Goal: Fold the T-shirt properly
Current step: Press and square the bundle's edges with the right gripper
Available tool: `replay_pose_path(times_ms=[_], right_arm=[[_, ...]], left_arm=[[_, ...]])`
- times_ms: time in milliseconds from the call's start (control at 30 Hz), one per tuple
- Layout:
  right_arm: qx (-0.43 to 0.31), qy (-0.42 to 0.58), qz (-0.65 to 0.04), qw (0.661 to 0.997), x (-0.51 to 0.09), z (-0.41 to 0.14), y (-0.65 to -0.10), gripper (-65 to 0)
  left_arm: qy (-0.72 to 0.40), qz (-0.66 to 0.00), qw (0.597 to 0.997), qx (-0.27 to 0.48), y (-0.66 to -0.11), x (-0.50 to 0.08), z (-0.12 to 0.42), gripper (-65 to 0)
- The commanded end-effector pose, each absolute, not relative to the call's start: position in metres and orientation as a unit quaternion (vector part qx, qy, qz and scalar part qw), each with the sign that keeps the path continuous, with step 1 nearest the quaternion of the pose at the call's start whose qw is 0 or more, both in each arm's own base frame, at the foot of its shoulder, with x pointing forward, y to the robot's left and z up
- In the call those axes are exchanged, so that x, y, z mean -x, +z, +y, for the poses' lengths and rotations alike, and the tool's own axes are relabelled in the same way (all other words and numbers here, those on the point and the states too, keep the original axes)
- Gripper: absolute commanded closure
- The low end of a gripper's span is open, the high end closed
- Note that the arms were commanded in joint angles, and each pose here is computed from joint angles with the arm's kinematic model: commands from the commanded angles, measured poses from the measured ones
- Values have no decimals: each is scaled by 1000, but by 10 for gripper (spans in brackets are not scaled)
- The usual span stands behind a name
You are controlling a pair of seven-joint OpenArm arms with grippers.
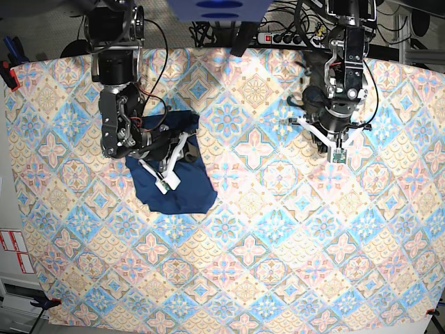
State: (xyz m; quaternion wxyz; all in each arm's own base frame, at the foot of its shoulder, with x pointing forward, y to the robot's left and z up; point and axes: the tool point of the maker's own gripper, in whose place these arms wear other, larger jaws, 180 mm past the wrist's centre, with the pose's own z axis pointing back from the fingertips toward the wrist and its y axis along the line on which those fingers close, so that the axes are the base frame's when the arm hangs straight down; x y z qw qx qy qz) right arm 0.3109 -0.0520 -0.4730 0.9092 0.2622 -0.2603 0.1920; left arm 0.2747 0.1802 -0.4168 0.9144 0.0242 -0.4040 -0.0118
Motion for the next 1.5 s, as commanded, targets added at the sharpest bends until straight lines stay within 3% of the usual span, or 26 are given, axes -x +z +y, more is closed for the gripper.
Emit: replay_pose_path(times_ms=[0,533,1133,1467], right_arm=[[-243,196,-272,910,-323,-62,-467,0],[-160,204,-295,920,-373,-138,-441,0],[-210,198,-305,908,-376,-89,-444,0],[-122,261,-387,876,-378,-102,-362,0]], left_arm=[[-14,-430,902,-27,-402,-287,181,0],[-16,-428,903,-26,-404,-285,180,0],[9,-423,906,7,-407,-277,175,0],[8,-424,906,6,-405,-277,175,0]])
